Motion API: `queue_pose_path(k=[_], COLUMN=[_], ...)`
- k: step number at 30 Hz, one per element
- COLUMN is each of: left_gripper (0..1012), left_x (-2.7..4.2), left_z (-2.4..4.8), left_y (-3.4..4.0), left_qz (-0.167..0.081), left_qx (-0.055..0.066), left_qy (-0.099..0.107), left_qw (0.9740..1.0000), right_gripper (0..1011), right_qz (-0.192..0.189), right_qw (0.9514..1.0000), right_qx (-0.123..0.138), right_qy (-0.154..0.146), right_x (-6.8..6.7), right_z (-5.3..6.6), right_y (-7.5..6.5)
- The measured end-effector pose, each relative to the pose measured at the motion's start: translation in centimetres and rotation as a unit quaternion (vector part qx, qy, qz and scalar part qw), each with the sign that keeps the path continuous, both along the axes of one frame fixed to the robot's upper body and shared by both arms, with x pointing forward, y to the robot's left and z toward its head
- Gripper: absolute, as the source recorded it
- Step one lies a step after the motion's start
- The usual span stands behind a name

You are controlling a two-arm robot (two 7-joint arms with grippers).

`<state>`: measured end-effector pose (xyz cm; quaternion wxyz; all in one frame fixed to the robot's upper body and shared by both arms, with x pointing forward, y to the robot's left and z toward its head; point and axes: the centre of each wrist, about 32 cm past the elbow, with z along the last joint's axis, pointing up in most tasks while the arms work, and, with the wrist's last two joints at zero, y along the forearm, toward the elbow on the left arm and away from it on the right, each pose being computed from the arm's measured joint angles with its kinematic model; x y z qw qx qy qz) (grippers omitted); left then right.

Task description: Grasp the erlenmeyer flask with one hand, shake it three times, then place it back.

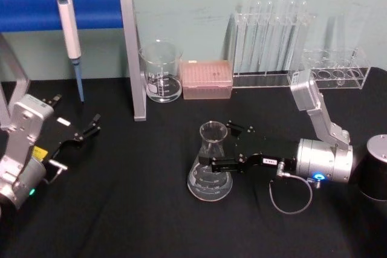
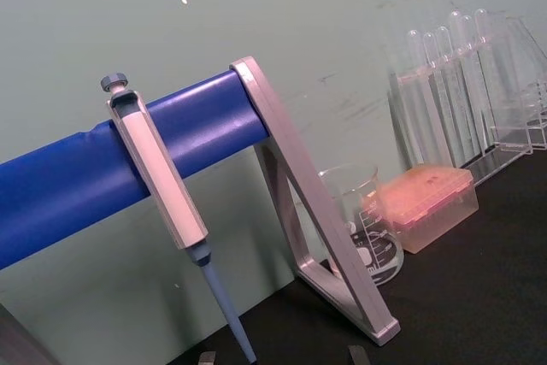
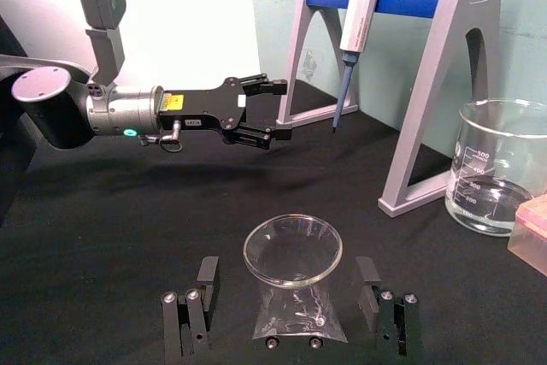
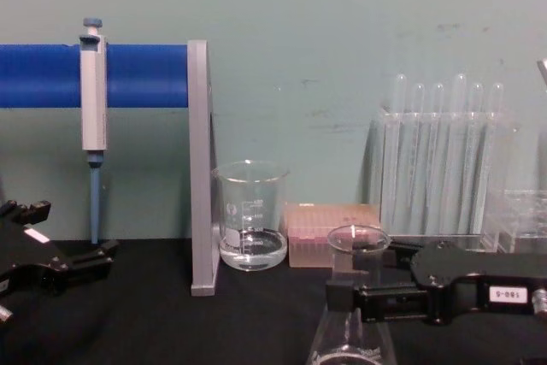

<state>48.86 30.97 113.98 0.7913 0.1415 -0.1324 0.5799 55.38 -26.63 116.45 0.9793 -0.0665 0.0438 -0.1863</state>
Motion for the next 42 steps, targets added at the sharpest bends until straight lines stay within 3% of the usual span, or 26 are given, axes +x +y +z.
queue_pose_path(k=[18, 35, 42], left_gripper=[1001, 1001, 1001], left_x=[0.0, 0.0, 0.0], left_z=[0.0, 0.0, 0.0], left_y=[0.0, 0.0, 0.0], left_qz=[0.0, 0.0, 0.0], left_qx=[0.0, 0.0, 0.0], left_qy=[0.0, 0.0, 0.0], left_qw=[1.0, 1.0, 1.0], right_gripper=[977, 484, 468], right_qz=[0.0, 0.0, 0.0], right_qw=[1.0, 1.0, 1.0], right_qx=[0.001, 0.001, 0.001], right_qy=[0.0, 0.0, 0.0], right_x=[0.01, 0.01, 0.01], right_z=[0.02, 0.02, 0.02], right_y=[-0.02, -0.02, -0.02])
